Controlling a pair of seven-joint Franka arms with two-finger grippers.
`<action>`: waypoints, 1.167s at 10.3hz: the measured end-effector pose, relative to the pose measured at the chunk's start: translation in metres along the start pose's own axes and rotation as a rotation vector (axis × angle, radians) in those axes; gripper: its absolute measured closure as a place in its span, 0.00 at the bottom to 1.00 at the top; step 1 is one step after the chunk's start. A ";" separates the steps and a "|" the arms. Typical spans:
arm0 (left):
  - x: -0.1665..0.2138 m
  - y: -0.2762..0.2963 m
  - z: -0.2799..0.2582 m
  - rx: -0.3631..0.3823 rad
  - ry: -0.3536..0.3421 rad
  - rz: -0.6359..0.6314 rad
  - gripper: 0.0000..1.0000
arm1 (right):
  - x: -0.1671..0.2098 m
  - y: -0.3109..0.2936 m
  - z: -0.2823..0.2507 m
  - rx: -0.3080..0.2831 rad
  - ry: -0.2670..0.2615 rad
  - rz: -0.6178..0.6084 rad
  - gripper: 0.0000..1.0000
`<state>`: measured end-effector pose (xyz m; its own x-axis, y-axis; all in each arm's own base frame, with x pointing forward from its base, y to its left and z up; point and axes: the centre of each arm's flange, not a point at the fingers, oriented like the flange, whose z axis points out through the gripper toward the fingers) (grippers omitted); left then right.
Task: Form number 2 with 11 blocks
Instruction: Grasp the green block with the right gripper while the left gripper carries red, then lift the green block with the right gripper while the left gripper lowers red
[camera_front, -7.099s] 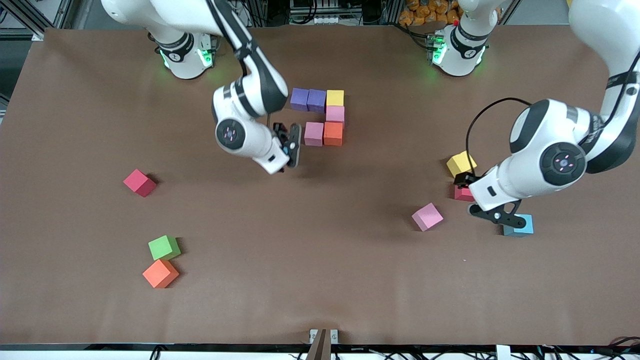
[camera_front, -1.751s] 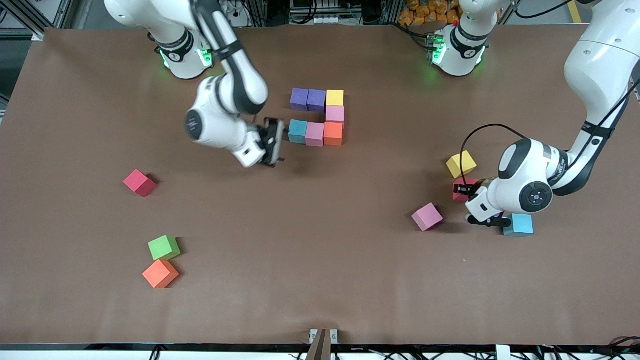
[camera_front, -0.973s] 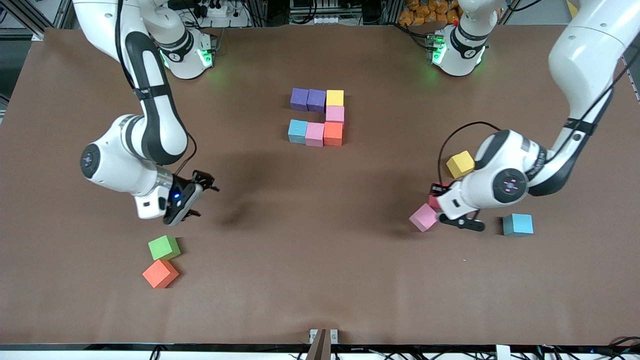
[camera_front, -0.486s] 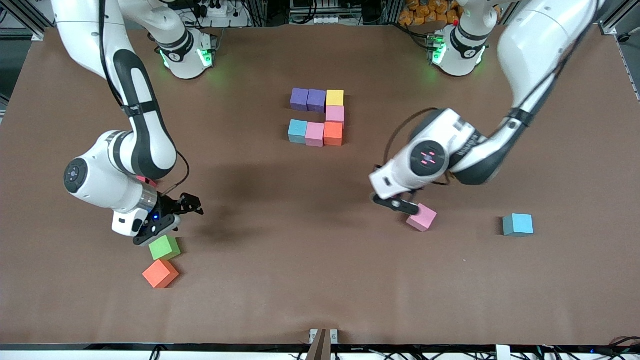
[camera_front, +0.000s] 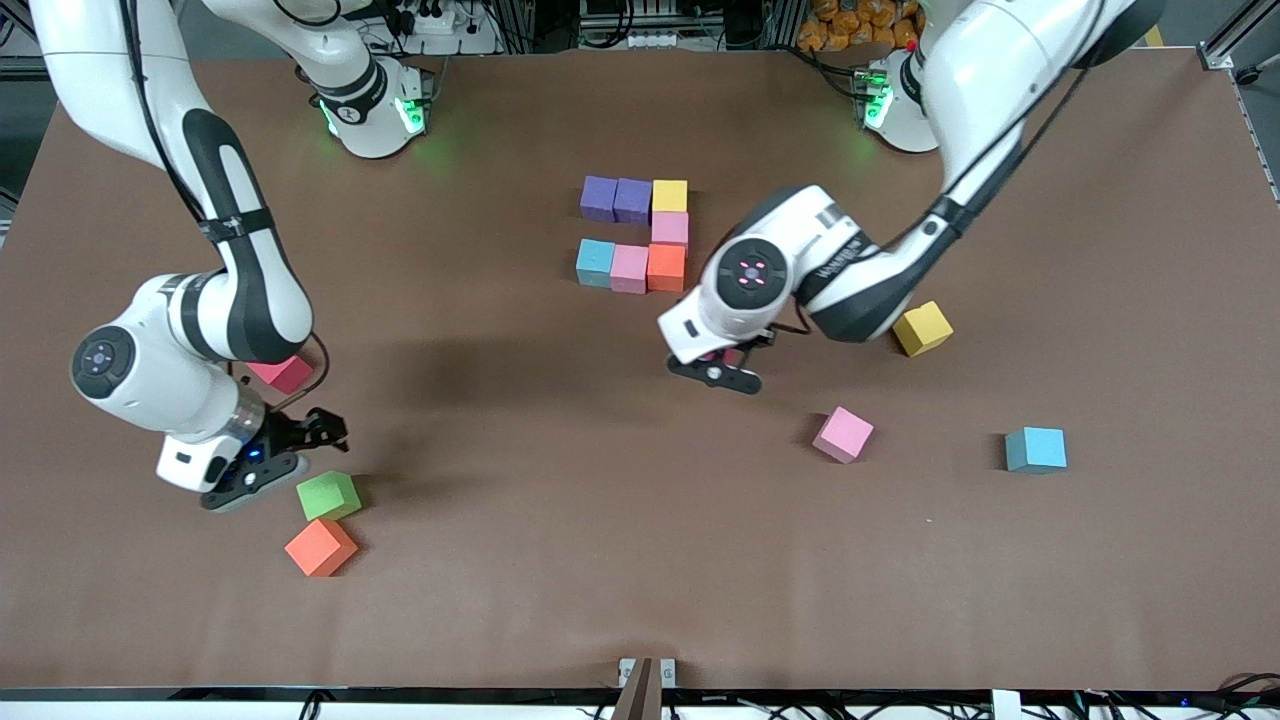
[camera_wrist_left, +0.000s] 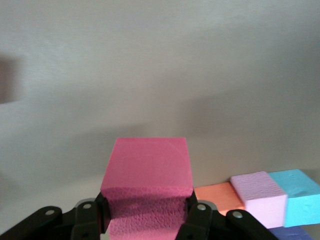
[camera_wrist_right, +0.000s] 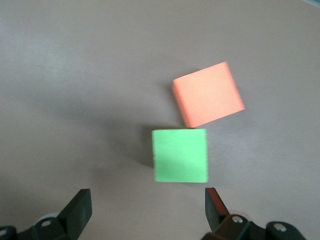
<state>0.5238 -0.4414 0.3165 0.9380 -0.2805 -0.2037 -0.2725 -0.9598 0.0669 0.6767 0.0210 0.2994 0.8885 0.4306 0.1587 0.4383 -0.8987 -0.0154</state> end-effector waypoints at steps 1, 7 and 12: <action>-0.001 0.012 -0.001 -0.009 0.002 0.002 0.44 | 0.001 0.001 0.000 -0.005 0.004 -0.003 0.00; 0.003 0.031 -0.007 -0.047 0.043 0.014 0.44 | 0.004 0.004 0.081 -0.086 0.087 -0.020 0.00; -0.004 0.064 0.014 -0.076 0.049 0.016 0.44 | 0.004 0.006 0.100 -0.100 0.101 -0.019 0.00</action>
<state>0.4998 -0.5014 0.3079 0.9435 -0.2935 -0.1541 -0.2723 -0.9513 0.1445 0.6965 0.0253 0.2012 0.8595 0.4419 0.2569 0.4351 -0.8963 0.0861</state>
